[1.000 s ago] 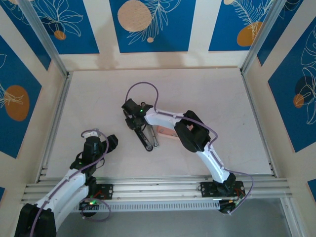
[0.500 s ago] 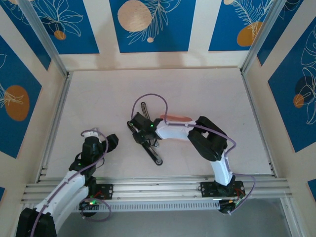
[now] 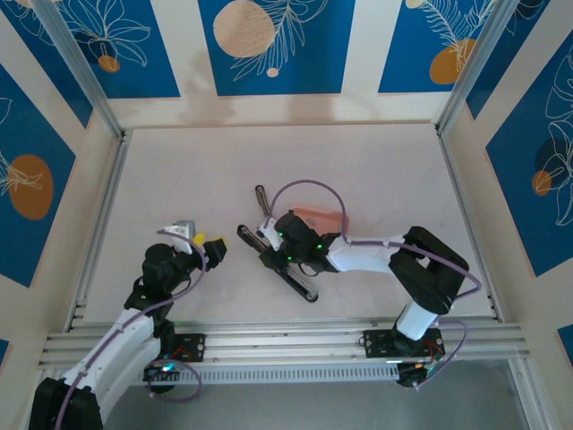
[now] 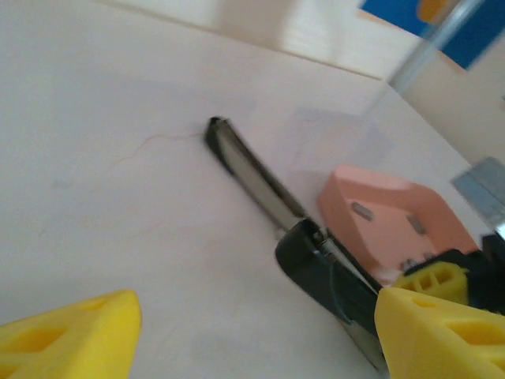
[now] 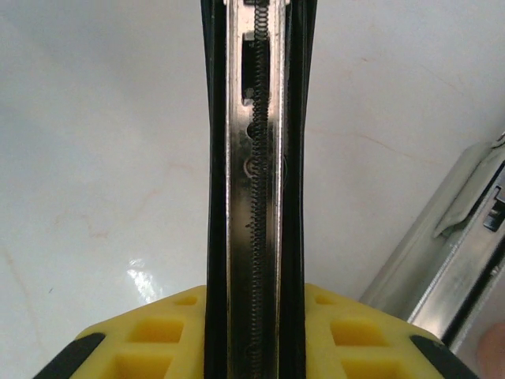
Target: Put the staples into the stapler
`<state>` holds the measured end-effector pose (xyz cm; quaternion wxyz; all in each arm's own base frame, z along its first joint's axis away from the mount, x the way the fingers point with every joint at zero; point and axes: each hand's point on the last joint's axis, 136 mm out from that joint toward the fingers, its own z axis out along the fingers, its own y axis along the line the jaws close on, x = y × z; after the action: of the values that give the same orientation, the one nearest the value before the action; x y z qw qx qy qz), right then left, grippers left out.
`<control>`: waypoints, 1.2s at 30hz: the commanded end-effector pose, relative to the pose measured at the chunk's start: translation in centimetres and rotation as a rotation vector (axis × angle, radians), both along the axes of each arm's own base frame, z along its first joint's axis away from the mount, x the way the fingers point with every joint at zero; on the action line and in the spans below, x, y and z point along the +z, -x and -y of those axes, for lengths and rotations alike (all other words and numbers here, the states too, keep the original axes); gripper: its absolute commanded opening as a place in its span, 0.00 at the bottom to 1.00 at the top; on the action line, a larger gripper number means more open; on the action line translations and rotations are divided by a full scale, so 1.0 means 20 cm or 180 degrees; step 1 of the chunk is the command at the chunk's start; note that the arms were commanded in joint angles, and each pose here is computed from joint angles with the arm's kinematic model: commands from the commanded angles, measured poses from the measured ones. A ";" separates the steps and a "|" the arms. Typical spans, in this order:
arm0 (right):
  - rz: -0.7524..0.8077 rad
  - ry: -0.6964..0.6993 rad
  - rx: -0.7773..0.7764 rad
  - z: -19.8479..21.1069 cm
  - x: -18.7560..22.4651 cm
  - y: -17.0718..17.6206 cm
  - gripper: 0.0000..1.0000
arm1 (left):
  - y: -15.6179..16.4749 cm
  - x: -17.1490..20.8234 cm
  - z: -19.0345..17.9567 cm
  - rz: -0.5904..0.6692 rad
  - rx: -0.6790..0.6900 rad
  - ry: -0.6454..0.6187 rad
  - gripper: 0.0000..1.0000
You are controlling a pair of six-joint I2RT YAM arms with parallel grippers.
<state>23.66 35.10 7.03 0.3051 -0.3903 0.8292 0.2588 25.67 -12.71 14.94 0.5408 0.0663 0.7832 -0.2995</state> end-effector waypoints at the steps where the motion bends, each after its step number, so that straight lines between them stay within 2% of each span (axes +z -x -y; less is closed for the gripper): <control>1: 0.0399 -0.0524 0.0422 -0.07 0.23 0.00 0.16 | 0.02 0.23 0.10 0.0654 -0.0484 -0.0084 0.78; 9: 0.1106 -0.0887 0.1023 0.04 0.29 0.15 0.13 | 0.13 0.33 0.27 0.1082 -0.1349 0.0124 0.70; 18: 0.1105 -0.1124 0.1387 0.08 0.32 0.25 0.14 | 0.23 0.37 0.39 0.1326 -0.1957 0.0222 0.66; 26: 0.1119 -0.1352 0.1474 0.08 0.38 0.26 0.14 | 0.34 0.35 0.51 0.1473 -0.2484 -0.0024 0.67; 32: 0.1079 -0.1487 0.1680 0.07 0.41 0.31 0.14 | 0.39 0.32 0.55 0.1555 -0.2646 -0.0188 0.65; 36: 0.1071 -0.1537 0.1807 0.07 0.42 0.35 0.15 | 0.40 0.30 0.57 0.1503 -0.2718 -0.0225 0.60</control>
<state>17.66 33.37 13.10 0.4117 -0.5394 0.5949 0.4308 18.32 -23.61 20.06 0.5281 0.4362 0.5752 -0.4473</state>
